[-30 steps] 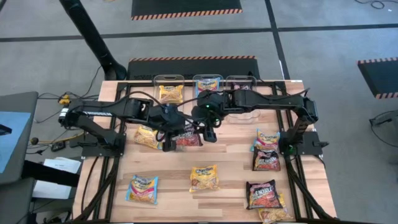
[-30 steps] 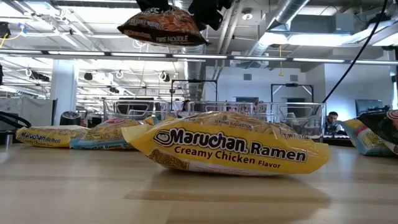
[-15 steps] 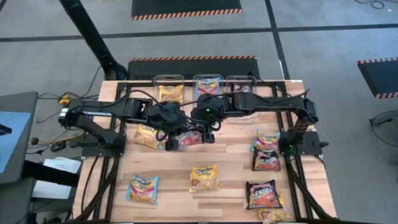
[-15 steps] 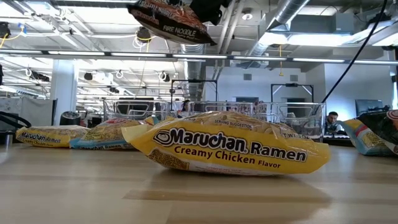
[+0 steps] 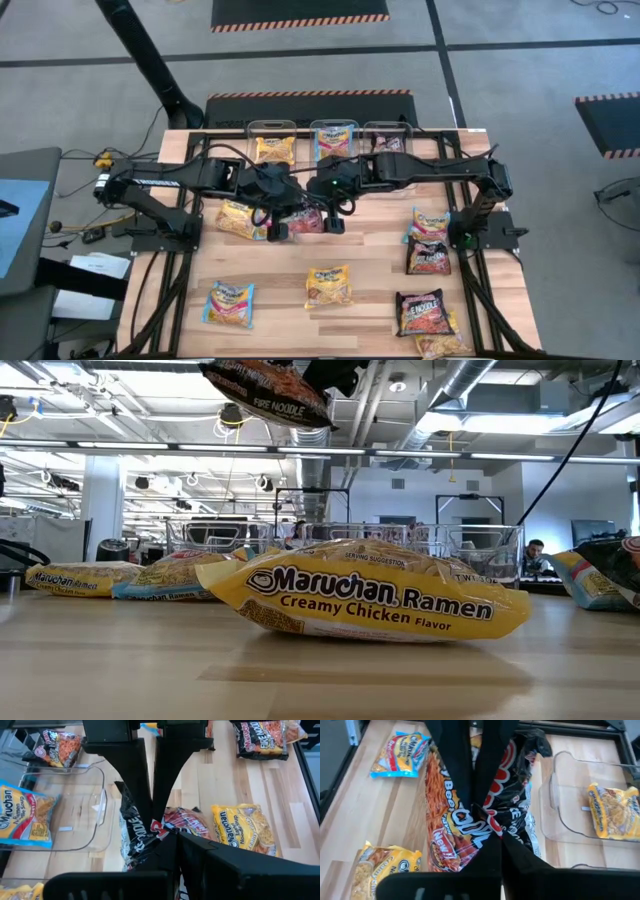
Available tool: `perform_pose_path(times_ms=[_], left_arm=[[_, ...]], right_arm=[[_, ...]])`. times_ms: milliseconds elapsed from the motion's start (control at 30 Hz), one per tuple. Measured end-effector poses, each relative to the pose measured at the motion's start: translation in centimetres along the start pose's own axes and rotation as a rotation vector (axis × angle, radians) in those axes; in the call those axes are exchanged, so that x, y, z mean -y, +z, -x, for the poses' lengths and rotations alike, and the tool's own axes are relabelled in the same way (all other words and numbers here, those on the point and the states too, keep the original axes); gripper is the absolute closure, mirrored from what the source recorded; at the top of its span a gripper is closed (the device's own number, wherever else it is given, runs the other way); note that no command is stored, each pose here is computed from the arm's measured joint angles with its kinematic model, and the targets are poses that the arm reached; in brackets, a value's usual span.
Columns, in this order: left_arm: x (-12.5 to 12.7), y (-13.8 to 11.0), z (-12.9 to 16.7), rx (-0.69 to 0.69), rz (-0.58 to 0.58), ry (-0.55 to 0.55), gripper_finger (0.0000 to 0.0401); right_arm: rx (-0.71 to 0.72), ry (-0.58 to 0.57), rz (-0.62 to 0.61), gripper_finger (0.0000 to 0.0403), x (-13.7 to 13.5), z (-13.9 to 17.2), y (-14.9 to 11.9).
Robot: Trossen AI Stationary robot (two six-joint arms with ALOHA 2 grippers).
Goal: Sort Maruchan noodles
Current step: Put the black noodle pack into the right transparent bin
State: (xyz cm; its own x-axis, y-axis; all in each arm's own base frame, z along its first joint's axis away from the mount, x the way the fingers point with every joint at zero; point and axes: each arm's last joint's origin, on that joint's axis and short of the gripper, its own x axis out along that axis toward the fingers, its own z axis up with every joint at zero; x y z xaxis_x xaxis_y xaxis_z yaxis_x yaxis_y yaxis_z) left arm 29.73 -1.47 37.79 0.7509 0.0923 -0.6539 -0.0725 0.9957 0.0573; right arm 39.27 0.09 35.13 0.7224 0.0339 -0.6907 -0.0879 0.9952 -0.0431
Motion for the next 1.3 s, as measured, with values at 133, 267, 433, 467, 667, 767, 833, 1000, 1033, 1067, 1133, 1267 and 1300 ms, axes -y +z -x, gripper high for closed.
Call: perform_pose_path(times_ms=[133,267,433,467,667,767,833,1000,1033,1067,1133,1267,1300], left_arm=[[0.0,0.0,0.0,-0.001,0.023,0.001,0.0401],[0.0,0.0,0.0,-0.003,0.056,-0.006,0.0401],[-0.5,0.0,-0.1,-0.015,0.117,-0.107,0.039],[-0.7,0.0,-0.1,-0.015,0.115,-0.124,0.0385],[-0.9,0.3,-0.1,0.018,0.101,-0.193,0.0336],[-1.0,0.6,0.2,0.025,0.098,-0.176,0.0312],[-1.1,0.9,0.7,0.024,0.078,-0.14,0.0302],[-1.6,1.6,2.6,0.01,0.027,-0.047,0.0297],[-1.7,1.8,3.0,0.015,0.022,-0.038,0.0298],[-1.7,1.9,3.3,0.011,0.02,-0.033,0.0299],[-1.8,2.0,3.9,-0.006,0.019,-0.028,0.0301],[-1.9,2.2,5.3,0.006,0.009,-0.023,0.0307],[-2.0,2.1,5.6,0.002,0.008,-0.022,0.0309]], right_arm=[[0.0,-0.014,-0.026,0.0398,0.0,0.0,0.0],[-0.001,-0.01,-0.043,0.0398,-0.2,0.0,0.0],[-0.009,-0.005,-0.052,0.0399,-0.6,0.0,0.0],[-0.009,-0.006,-0.056,0.0399,-0.6,0.0,0.0],[-0.017,-0.021,-0.076,0.0399,-0.7,0.0,-0.1],[-0.038,-0.024,-0.09,0.0399,-0.7,0.0,-0.3],[-0.048,-0.025,-0.099,0.0399,-0.8,0.0,-0.4],[-0.06,-0.03,-0.121,0.0399,-0.9,0.0,-0.5],[-0.06,-0.036,-0.127,0.0399,-0.9,0.0,-0.5],[-0.06,-0.044,-0.131,0.0399,-0.9,0.0,-0.5],[-0.068,-0.057,-0.133,0.0399,-0.9,0.1,-0.6],[-0.113,-0.109,-0.126,0.0399,-0.7,0.1,-1.0],[-0.124,-0.125,-0.124,0.0399,-0.7,0.1,-1.1]])
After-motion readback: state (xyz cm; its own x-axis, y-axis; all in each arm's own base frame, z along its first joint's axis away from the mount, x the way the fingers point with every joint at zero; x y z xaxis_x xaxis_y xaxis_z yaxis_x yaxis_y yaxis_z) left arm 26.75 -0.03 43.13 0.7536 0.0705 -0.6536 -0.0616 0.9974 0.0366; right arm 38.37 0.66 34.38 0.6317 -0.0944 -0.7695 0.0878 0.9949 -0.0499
